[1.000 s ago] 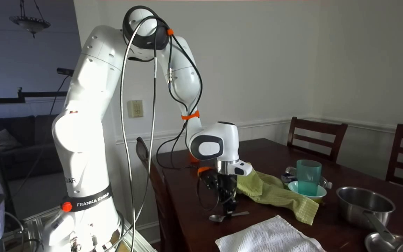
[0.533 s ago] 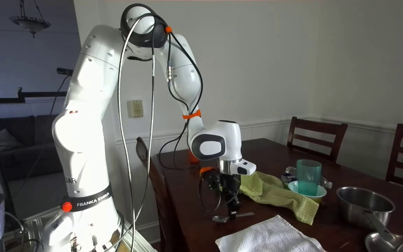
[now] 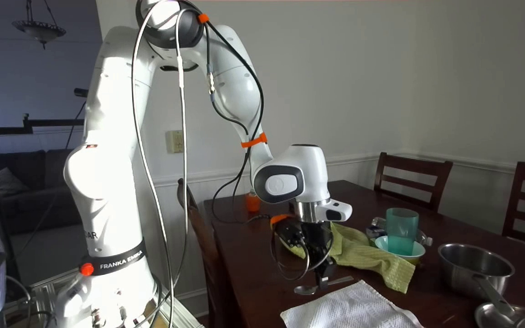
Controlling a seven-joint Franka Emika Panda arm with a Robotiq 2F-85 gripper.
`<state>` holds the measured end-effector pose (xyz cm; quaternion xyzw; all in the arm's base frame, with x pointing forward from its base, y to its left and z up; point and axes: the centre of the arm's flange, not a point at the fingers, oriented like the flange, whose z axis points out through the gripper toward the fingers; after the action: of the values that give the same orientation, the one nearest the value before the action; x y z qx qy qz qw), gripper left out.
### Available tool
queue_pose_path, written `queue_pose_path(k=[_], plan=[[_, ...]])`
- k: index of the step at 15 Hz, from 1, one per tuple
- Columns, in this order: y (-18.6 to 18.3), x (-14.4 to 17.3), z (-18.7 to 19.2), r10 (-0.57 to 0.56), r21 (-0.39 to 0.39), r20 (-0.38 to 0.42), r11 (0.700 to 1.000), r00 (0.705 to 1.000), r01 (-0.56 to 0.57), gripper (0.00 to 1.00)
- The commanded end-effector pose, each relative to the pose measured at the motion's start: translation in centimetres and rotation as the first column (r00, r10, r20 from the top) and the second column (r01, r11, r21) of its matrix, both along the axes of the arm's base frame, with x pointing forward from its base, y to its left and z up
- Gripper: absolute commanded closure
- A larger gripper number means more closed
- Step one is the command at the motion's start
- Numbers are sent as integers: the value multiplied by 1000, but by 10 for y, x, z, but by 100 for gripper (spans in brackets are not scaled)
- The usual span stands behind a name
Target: Put the spoon on the paper towel and fold it
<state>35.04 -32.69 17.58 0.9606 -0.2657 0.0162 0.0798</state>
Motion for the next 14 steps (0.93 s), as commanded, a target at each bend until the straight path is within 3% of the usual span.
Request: queue_pose_path(k=[1, 14], plan=[[-8, -5, 2, 7, -1, 2, 1000, 1000, -7, 92], [-15, -8, 4, 21, 2, 8, 1000, 1000, -21, 92]])
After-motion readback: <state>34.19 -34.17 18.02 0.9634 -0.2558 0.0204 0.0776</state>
